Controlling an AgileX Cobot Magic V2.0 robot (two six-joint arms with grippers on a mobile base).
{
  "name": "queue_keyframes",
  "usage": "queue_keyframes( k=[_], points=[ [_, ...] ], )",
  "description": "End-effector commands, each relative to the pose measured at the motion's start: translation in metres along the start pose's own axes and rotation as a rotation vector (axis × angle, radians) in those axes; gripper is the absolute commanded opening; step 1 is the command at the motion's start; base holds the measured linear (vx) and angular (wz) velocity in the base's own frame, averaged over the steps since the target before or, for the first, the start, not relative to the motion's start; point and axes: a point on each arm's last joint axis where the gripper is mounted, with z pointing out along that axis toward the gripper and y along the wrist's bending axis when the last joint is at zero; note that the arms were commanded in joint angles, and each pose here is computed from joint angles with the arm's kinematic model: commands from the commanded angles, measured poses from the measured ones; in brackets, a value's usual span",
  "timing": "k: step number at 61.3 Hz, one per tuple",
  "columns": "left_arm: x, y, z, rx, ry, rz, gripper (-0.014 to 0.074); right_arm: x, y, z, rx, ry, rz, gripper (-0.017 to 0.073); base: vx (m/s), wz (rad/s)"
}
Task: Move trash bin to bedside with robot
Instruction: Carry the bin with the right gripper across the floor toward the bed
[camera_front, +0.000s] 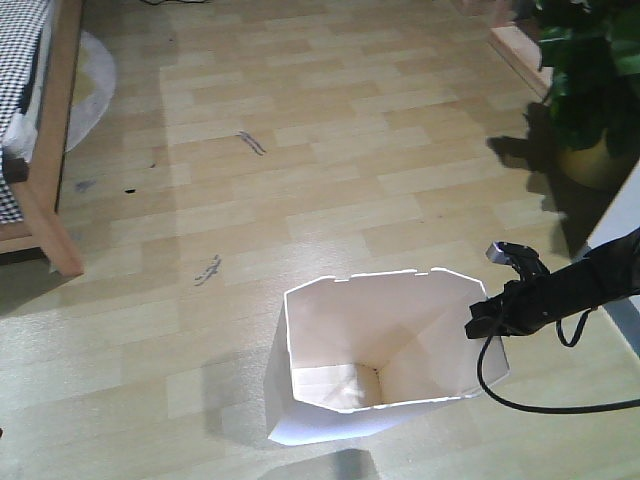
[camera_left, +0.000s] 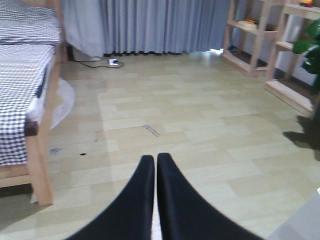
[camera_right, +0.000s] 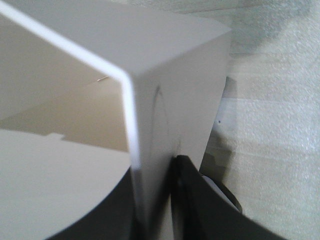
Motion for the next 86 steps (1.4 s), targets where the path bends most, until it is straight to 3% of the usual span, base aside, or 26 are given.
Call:
queue_keyframes(
  k=[1, 86],
  points=[
    [-0.0008, 0.0001, 0.0005, 0.004, -0.065, -0.010, -0.0006, -0.0216, 0.0267, -0.0273, -0.167, -0.089, -0.001, -0.0003, 0.12, 0.32],
    [-0.0008, 0.0001, 0.0005, 0.004, -0.065, -0.010, -0.0006, -0.0216, 0.0267, -0.0273, -0.167, -0.089, -0.001, -0.0003, 0.19, 0.09]
  ],
)
